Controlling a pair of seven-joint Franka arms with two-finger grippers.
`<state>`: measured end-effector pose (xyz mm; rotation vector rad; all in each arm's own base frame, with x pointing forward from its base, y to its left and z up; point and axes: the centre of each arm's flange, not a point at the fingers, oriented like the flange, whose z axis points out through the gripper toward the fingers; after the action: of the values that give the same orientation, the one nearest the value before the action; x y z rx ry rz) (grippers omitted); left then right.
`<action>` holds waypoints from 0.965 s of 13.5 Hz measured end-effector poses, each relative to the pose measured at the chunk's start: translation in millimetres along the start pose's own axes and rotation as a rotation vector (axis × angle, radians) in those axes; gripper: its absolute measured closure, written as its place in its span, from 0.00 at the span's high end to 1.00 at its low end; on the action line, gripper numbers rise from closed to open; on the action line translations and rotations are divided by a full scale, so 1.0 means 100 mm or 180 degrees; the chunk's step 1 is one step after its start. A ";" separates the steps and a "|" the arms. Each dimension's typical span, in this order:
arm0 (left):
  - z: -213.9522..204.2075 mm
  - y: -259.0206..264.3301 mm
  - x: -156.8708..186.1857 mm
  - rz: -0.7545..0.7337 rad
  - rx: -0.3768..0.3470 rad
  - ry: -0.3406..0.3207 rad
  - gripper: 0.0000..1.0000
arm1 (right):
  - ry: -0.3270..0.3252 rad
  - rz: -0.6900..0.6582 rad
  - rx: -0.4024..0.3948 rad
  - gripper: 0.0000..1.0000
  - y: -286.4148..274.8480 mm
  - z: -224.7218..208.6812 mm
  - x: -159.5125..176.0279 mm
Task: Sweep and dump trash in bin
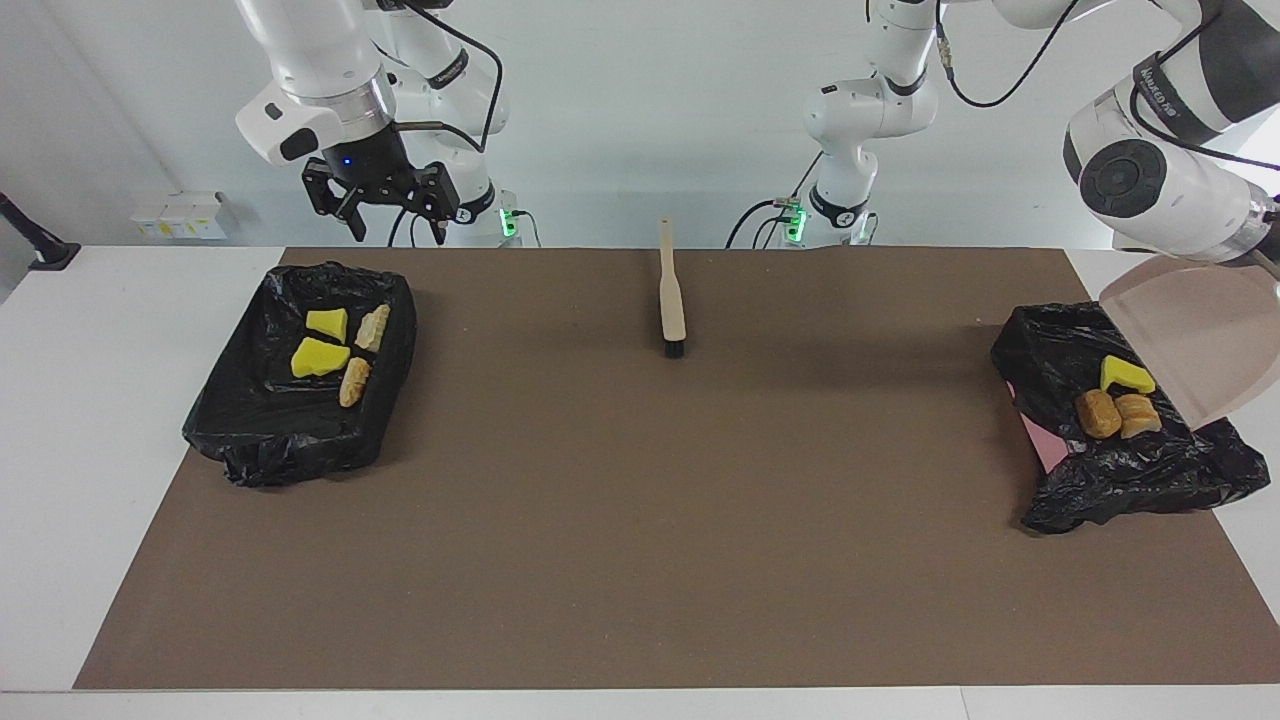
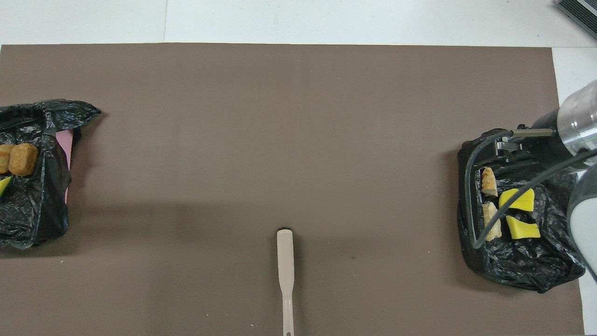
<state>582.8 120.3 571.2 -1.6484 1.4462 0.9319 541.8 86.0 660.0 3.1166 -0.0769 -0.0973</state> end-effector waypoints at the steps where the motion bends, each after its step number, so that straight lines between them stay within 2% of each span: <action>1: 0.02 0.02 0.06 -0.0079 -0.0069 0.0191 0.31 | 0.0009 0.0001 0.0002 1.00 0.00 0.00 0.00; 3: 0.03 0.07 0.17 -0.0270 -0.0215 0.0516 0.31 | 0.0028 0.0009 0.0006 1.00 0.01 -0.01 0.01; 8: -0.07 0.27 0.51 -0.1036 -0.0845 0.1273 0.31 | 0.0052 0.0078 -0.0012 1.00 0.12 -0.04 0.01; 13: -0.58 0.58 1.12 -0.1573 -0.1310 0.1681 0.31 | 0.0064 0.0141 -0.0018 1.00 0.24 -0.06 0.02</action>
<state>539.6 12.9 494.6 -2.5538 1.1009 0.5485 542.9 62.2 666.0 3.1076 -0.1448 -0.0652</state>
